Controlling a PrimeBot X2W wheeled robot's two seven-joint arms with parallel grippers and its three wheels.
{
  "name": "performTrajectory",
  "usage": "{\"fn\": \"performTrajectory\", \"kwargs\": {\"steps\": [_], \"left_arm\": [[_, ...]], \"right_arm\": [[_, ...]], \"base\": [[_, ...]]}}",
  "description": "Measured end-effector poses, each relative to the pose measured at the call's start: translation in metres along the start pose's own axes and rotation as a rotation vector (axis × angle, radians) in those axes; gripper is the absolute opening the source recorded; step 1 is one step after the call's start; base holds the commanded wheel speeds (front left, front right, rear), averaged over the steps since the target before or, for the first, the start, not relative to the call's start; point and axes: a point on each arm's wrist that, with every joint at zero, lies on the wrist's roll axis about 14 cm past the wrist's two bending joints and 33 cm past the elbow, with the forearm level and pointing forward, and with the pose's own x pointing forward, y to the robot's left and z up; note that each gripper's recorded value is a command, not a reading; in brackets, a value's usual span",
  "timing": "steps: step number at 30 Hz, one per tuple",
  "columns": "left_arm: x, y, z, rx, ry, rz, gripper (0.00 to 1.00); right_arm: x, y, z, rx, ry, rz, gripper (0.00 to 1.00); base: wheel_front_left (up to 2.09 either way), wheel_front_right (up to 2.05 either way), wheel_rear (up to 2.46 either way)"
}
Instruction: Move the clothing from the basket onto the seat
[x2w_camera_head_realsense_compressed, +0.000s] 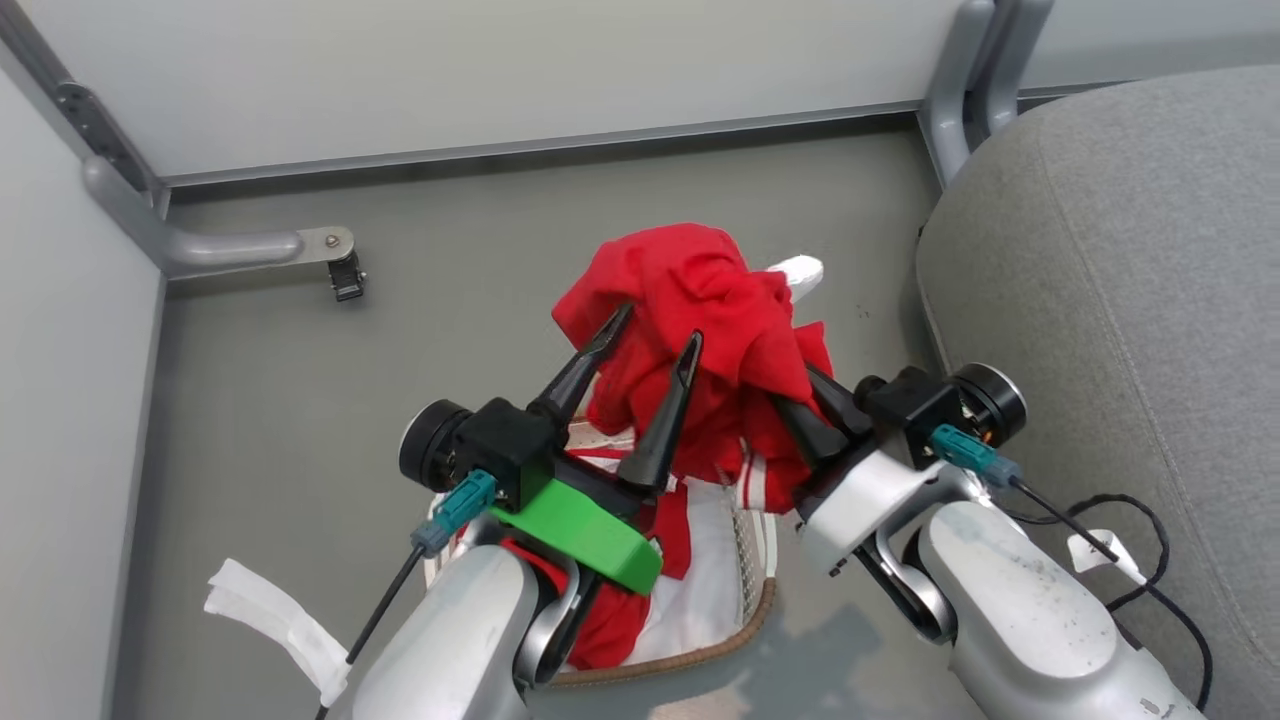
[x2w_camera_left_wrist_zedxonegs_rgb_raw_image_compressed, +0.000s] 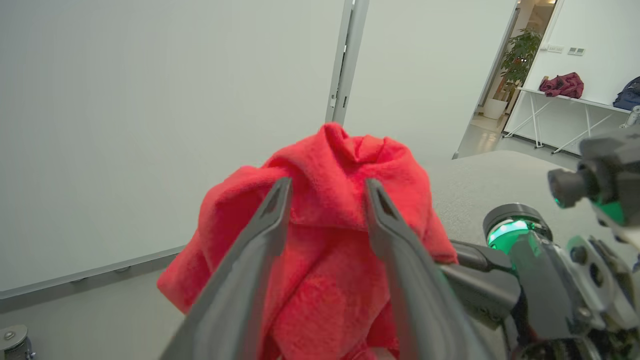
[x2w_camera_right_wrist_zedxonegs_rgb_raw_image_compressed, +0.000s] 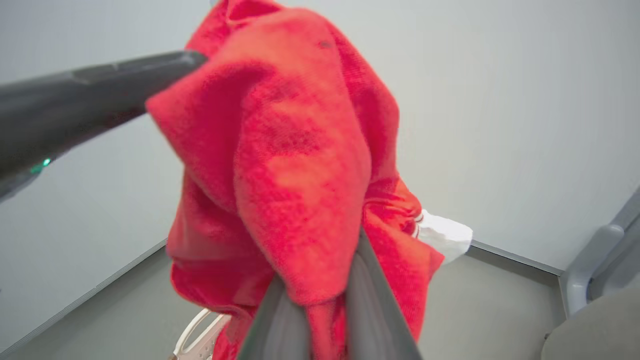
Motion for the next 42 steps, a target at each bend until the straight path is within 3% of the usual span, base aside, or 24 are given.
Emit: {"fn": "performTrajectory", "kwargs": {"steps": [11,26,35,42], "left_arm": [[0.017,-0.032,-0.031,0.086,0.065,-0.131,1.0],[0.038,-0.094,-0.069,0.027,0.13,-0.345,1.0],[0.036,-0.151,-0.085,-0.028,0.161,-0.516,1.0],[0.037,-0.161,-0.099,-0.061,0.187,-0.562,1.0]], "right_arm": [[-0.056,-0.069,0.012,0.023,-0.038,-0.266,0.0],[-0.153,-0.122,0.015,0.019,-0.026,-0.579,0.0],[-0.218,-0.151,0.029,-0.033,-0.031,-0.773,0.0],[-0.247,-0.176,0.027,-0.099,0.029,-0.865,0.0]], "base": [[0.0,0.0,0.0],[0.0,0.0,0.0],[0.0,0.0,0.0],[0.0,0.0,0.0]]}}
